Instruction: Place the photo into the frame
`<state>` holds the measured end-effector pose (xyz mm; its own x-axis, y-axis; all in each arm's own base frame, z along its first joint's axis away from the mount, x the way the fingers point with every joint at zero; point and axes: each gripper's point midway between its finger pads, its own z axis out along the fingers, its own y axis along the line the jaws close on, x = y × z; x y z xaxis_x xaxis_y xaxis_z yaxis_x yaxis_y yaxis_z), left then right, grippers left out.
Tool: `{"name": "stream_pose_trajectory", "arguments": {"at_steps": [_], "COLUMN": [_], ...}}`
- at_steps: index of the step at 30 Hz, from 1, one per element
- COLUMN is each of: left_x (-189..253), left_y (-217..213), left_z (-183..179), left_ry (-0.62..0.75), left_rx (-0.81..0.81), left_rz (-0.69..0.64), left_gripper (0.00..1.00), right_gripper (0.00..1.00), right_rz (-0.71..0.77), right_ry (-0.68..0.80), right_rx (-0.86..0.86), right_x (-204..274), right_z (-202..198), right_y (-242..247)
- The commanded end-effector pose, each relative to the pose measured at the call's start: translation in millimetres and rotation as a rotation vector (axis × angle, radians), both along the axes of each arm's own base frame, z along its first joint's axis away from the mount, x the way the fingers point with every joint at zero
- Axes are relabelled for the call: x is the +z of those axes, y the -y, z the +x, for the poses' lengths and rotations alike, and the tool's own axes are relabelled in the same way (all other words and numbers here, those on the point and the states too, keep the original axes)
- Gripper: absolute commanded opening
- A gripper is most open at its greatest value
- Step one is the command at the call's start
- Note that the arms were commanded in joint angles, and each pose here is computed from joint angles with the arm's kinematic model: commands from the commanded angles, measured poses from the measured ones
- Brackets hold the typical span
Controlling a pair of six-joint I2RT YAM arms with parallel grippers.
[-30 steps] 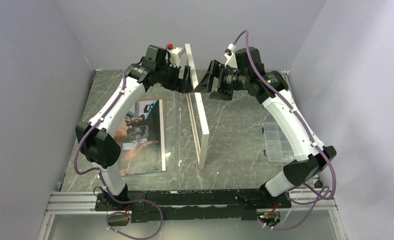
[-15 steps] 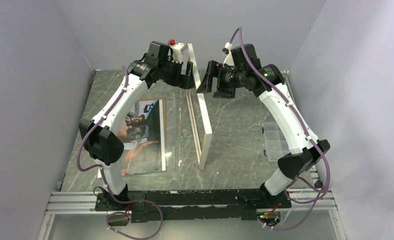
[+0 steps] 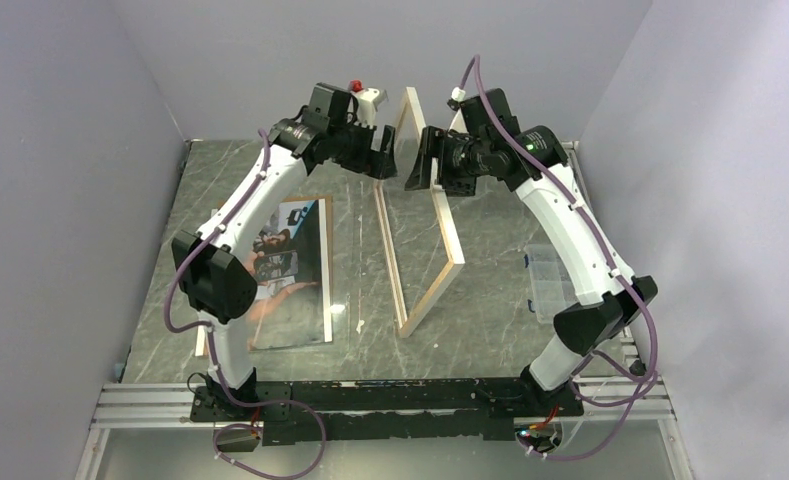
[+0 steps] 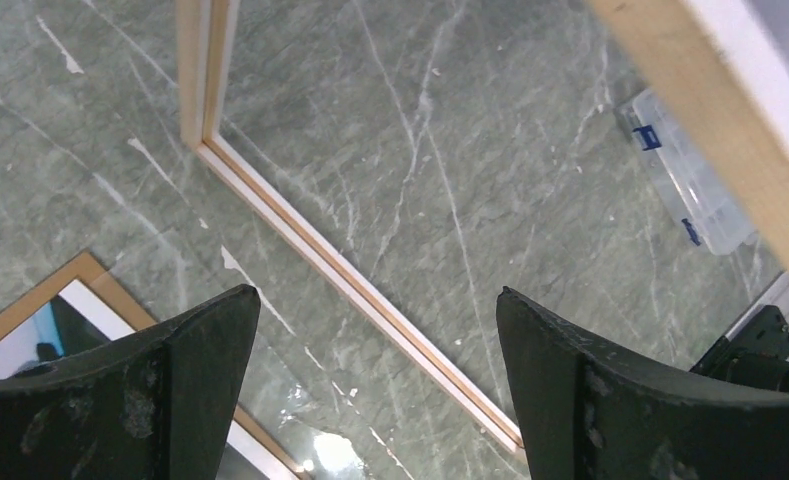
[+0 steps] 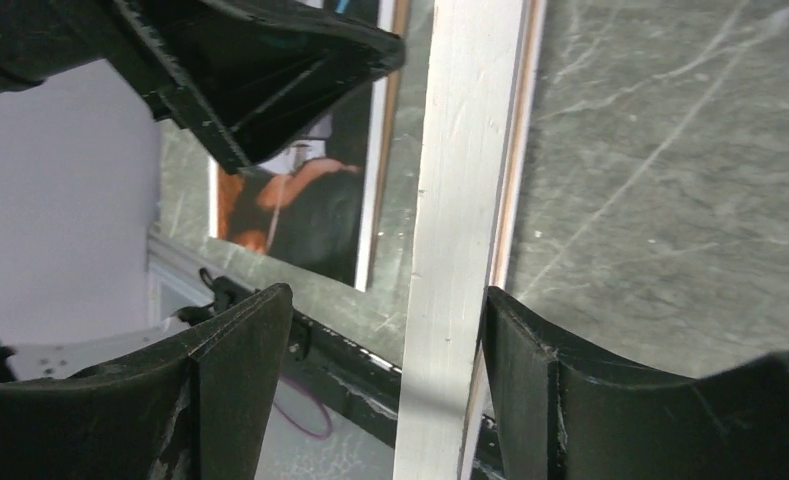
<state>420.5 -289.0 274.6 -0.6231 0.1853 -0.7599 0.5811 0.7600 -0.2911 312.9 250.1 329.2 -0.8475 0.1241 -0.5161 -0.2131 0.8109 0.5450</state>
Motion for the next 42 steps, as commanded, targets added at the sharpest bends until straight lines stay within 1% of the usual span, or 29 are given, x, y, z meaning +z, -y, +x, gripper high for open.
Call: {"name": "stream_pose_trajectory", "arguments": {"at_steps": [1, 3, 6, 8, 9, 12, 14, 16, 20, 24, 32, 37, 42], "left_x": [1.7, -1.8, -12.9, -27.0, -36.8, -63.9, -81.9, -98.9, -117.2, -128.3, -152.0, -155.5, -160.6], "left_y": [-21.5, -36.2, -61.2, -76.9, -83.5, -98.2, -104.4, -107.6, -112.6, -116.3, -126.6, -131.2, -133.5], "left_z": [-2.6, -5.7, -10.4, -14.4, -17.7, -27.5, -33.3, -40.3, -50.0, -54.8, -56.3, -59.3, -61.2], "left_ry": [0.039, 0.034, 0.013, -0.006, -0.021, -0.039, -0.059, -0.094, -0.123, -0.131, -0.139, -0.138, -0.137], "left_rx": [0.03, 0.051, 0.078, 0.089, 0.094, 0.099, 0.102, 0.101, 0.064, 0.053, 0.052, 0.046, 0.038], "left_rz": [0.054, 0.06, 0.075, 0.104, 0.121, 0.181, 0.211, 0.23, 0.272, 0.293, 0.358, 0.382, 0.396], "left_gripper": [0.94, 0.94, 0.94, 0.94, 0.94, 0.94, 0.94, 0.94, 0.94, 0.94, 0.94, 0.94, 0.94], "right_gripper": [0.68, 0.61, 0.46, 0.38, 0.37, 0.35, 0.33, 0.28, 0.25, 0.23, 0.23, 0.22, 0.21], "right_rz": [-0.136, -0.177, -0.237, -0.266, -0.277, -0.31, -0.355, -0.399, -0.406, -0.448, -0.497, -0.503, -0.539], "right_ry": [0.053, 0.051, 0.049, 0.051, 0.053, 0.034, 0.022, -0.019, -0.04, -0.058, -0.073, -0.093, -0.105], "right_rx": [-0.066, -0.092, -0.115, -0.126, -0.124, -0.103, -0.107, -0.132, -0.167, -0.197, -0.228, -0.215, -0.187], "right_x": [-4.1, -14.0, -25.9, -31.8, -35.4, -53.4, -70.0, -93.9, -120.8, -141.4, -175.6, -202.5, -216.8], "right_z": [5.6, 4.2, 0.7, -3.3, -5.3, -13.8, -16.2, -21.6, -30.2, -35.8, -35.6, -32.5, -25.7], "right_y": [28.1, 40.1, 55.5, 64.6, 67.3, 74.5, 82.6, 93.6, 102.0, 115.8, 128.7, 126.1, 125.7]}}
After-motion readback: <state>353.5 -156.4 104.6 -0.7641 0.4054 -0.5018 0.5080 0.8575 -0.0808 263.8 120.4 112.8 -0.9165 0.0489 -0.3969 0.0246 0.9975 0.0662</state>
